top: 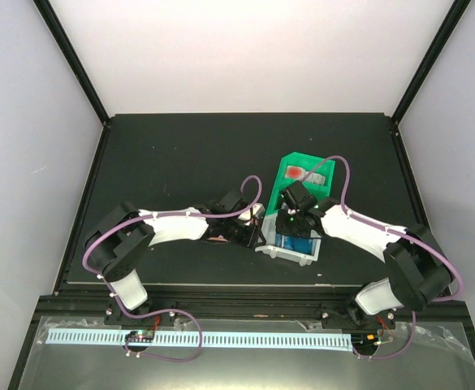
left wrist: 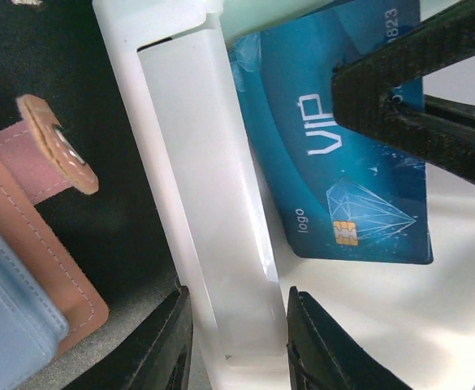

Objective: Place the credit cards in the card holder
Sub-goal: Pick up the credit card from the storage box.

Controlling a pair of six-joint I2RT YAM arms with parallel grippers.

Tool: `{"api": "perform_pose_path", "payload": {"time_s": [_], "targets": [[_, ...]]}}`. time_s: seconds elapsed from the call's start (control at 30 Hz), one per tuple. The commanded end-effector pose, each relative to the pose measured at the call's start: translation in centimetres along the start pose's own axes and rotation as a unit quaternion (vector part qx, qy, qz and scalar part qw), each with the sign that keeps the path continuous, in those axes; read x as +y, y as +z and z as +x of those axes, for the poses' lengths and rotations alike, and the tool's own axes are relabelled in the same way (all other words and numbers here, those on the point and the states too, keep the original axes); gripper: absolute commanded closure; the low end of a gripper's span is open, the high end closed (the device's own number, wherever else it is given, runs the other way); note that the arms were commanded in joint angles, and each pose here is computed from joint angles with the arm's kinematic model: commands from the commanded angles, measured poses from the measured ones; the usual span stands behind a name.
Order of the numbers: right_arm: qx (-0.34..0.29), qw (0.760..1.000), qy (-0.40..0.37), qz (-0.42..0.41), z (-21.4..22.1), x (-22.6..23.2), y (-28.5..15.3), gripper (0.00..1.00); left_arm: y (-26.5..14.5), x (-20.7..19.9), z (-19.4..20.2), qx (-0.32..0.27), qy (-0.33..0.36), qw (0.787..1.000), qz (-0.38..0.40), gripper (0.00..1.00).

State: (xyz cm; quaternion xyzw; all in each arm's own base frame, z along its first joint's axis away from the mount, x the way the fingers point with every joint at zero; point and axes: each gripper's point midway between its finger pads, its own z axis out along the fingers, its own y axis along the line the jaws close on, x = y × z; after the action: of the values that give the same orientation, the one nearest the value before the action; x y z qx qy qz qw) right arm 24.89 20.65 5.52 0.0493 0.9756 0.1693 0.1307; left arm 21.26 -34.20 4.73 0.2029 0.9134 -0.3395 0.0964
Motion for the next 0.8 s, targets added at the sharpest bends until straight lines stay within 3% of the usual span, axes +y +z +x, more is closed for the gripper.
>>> {"api": "perform_pose_path", "payload": {"time_s": [0.0,0.5,0.77], "targets": [[-0.034,0.999,-0.009,0.013,-1.52,0.13,-1.64,0.91,0.52,-0.83,-0.17,0.005,0.019,1.000,0.009,0.69],[-0.029,0.999,-0.016,0.030,-1.38,-0.44,-1.79,0.86,0.50,-0.91,-0.36,0.003,0.020,1.000,0.008,0.69],[-0.032,0.999,-0.020,0.030,-1.48,-0.38,-2.06,0.96,0.57,-0.90,-0.35,0.005,0.020,1.000,0.008,0.69]]}}
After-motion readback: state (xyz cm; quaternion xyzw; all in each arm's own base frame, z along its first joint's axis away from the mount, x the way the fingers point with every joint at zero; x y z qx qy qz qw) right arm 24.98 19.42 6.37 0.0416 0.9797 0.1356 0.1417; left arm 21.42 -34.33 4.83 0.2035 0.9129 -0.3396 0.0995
